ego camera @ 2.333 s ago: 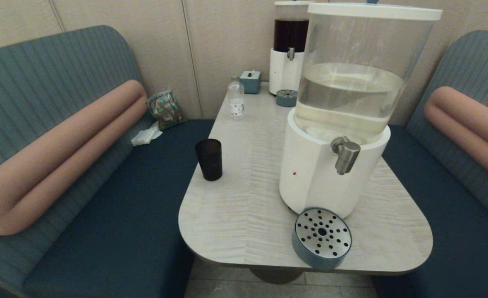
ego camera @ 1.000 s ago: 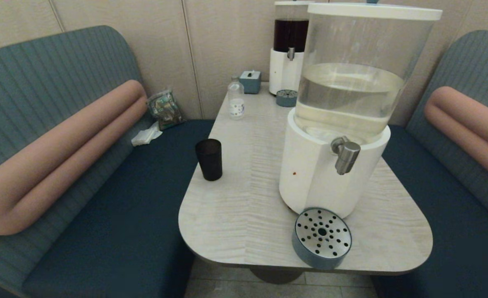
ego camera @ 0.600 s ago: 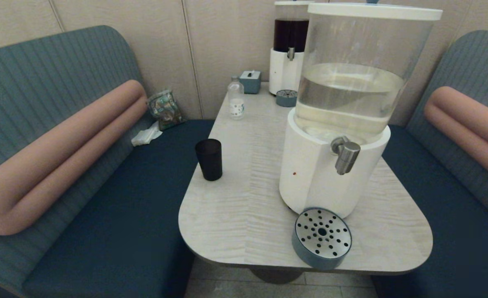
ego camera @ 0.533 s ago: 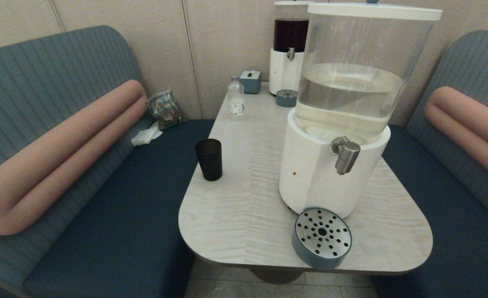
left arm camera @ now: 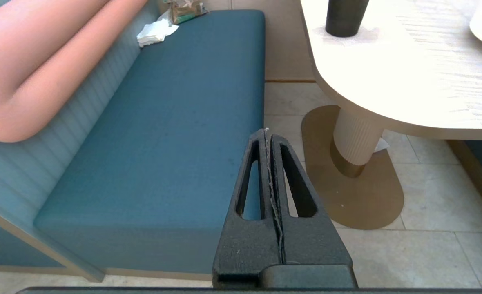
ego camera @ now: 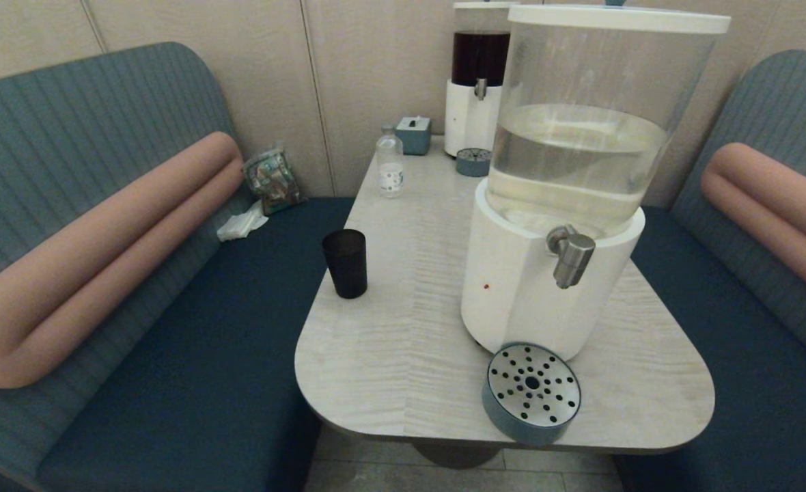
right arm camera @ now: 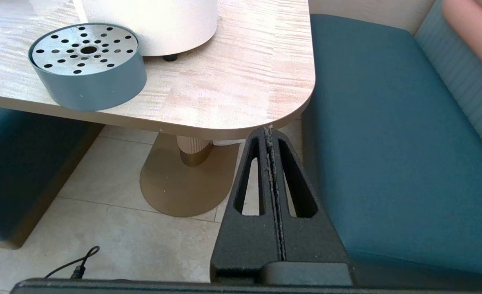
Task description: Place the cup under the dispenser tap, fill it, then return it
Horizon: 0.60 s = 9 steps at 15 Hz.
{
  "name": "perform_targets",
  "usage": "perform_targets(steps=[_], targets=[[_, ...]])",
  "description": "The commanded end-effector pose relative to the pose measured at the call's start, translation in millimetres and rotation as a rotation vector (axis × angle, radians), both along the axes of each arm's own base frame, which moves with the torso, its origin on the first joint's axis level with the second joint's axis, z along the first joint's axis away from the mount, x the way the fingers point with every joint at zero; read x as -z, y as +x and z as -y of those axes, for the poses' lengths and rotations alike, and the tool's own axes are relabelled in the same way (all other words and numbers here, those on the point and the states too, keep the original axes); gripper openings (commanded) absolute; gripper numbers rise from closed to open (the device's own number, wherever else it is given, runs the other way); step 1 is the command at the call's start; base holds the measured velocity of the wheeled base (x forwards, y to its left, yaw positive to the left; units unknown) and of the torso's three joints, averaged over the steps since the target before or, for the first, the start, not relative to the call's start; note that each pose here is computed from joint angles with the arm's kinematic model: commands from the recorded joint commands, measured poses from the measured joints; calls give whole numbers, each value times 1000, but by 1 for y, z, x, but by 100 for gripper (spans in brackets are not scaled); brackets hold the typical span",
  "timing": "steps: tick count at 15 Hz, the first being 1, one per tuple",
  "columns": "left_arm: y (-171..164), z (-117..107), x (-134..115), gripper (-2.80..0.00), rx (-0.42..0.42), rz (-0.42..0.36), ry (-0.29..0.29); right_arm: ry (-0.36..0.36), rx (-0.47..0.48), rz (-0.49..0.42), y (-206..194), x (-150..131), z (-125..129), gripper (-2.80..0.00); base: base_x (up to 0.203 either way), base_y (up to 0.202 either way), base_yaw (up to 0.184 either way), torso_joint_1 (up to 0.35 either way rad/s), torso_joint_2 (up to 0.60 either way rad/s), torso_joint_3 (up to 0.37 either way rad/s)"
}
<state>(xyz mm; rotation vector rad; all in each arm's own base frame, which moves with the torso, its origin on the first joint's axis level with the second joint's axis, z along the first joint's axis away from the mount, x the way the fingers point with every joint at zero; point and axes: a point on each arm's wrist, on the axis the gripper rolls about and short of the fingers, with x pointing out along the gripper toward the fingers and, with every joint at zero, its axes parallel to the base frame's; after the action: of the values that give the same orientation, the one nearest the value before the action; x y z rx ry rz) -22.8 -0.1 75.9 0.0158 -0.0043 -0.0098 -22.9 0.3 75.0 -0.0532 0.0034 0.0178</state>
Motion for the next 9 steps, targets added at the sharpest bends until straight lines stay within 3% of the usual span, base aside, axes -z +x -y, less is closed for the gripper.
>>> perform_targets(steps=[1,9], targets=[[0,0,0,-280,-1,-1,0,0,-1,1,0,0,0,-280,0,0,0,0,0,0],[0,0,0,-280,-1,-1,0,0,-1,-2,0,0,0,-280,0,0,0,0,0,0]])
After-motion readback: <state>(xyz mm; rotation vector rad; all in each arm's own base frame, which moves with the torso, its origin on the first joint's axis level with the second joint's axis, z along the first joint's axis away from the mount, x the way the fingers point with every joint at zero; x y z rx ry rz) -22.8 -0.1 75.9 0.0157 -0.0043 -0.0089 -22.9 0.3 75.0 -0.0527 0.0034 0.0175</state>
